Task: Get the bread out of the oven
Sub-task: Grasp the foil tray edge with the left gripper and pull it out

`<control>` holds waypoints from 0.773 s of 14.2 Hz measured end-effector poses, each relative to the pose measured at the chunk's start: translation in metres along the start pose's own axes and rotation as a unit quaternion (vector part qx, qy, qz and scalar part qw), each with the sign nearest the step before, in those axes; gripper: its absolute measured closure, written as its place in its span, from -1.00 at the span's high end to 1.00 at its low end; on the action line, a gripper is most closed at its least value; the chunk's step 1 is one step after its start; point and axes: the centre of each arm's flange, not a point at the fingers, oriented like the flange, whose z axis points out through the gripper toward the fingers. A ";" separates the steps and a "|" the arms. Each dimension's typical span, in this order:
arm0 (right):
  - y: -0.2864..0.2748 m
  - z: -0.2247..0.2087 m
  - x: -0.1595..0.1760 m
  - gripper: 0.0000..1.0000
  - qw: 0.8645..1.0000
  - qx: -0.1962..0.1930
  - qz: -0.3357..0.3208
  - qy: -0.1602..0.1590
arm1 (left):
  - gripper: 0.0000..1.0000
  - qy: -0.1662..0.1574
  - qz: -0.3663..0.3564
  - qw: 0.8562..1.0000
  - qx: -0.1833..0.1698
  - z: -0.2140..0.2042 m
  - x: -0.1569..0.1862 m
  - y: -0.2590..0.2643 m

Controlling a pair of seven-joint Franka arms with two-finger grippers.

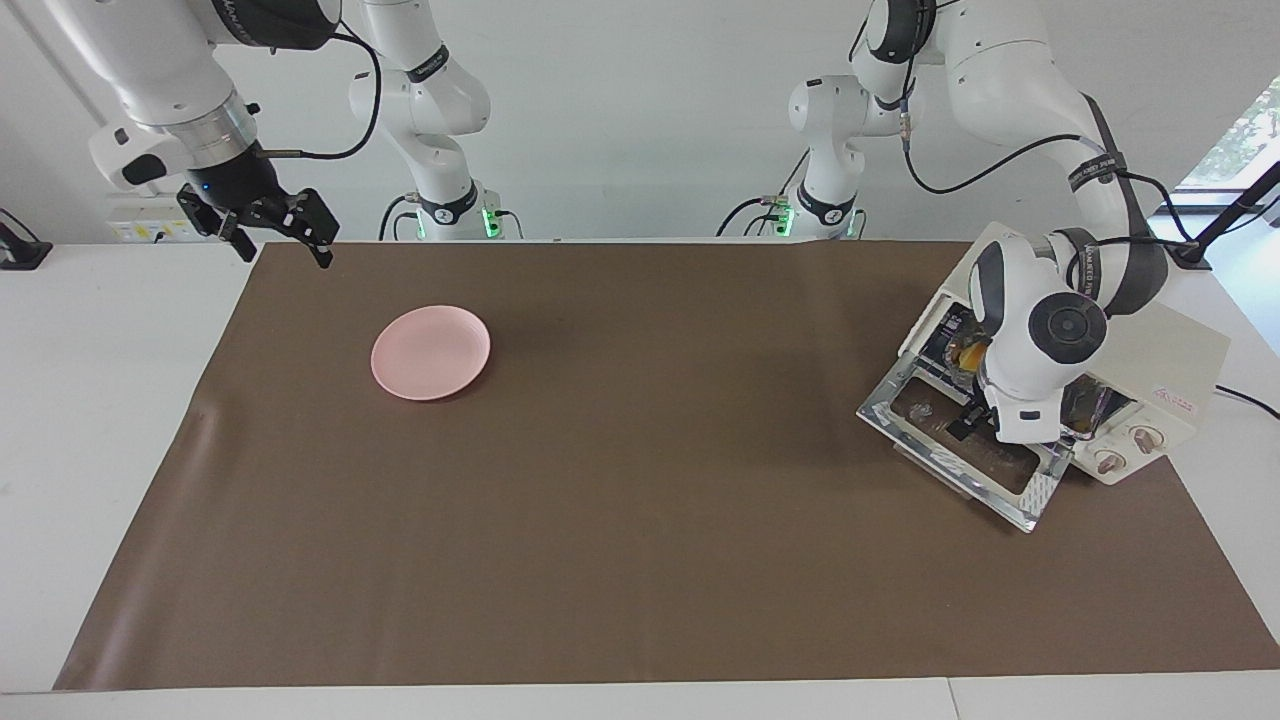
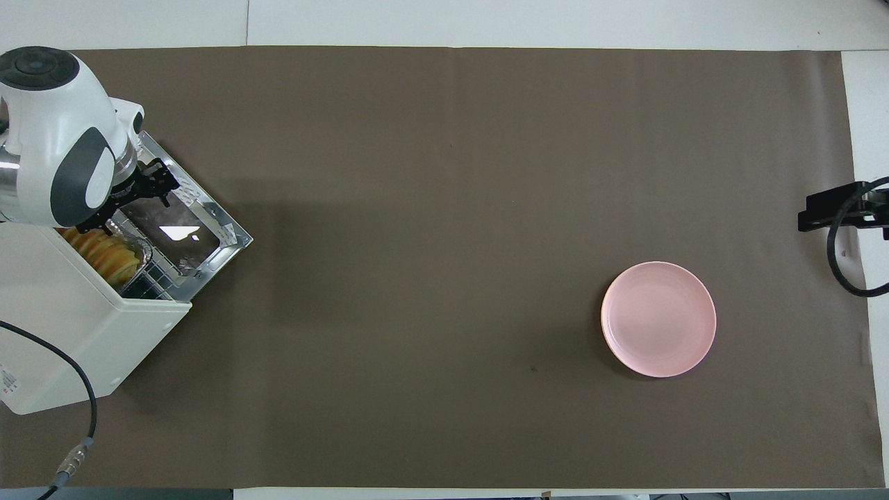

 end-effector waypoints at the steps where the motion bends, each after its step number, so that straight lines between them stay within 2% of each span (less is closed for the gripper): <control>1: 0.000 0.000 0.000 1.00 1.000 0.000 0.000 0.000 | 1.00 0.001 -0.001 1.000 -0.001 0.000 0.000 0.000; 5: 0.000 0.000 0.000 1.00 1.000 0.000 0.000 0.000 | 1.00 0.002 -0.016 1.000 -0.002 0.004 0.005 -0.005; 6: 0.000 0.000 0.000 1.00 1.000 0.000 0.000 0.000 | 0.85 0.002 -0.020 1.000 -0.003 0.006 0.005 -0.006; 7: 0.000 0.000 0.000 1.00 1.000 0.000 0.000 0.000 | 0.61 0.002 -0.022 1.000 -0.003 0.006 0.006 -0.006; 8: 0.000 0.000 0.000 1.00 1.000 0.000 0.000 0.000 | 0.61 0.002 -0.026 1.000 -0.003 0.007 0.007 -0.007; 9: 0.000 0.000 0.000 1.00 1.000 0.000 0.000 0.000 | 0.52 0.003 -0.029 1.000 -0.004 0.007 0.009 -0.009; 11: 0.000 0.000 0.000 1.00 1.000 0.000 0.000 0.000 | 0.04 0.001 -0.031 1.000 -0.004 0.012 0.010 -0.011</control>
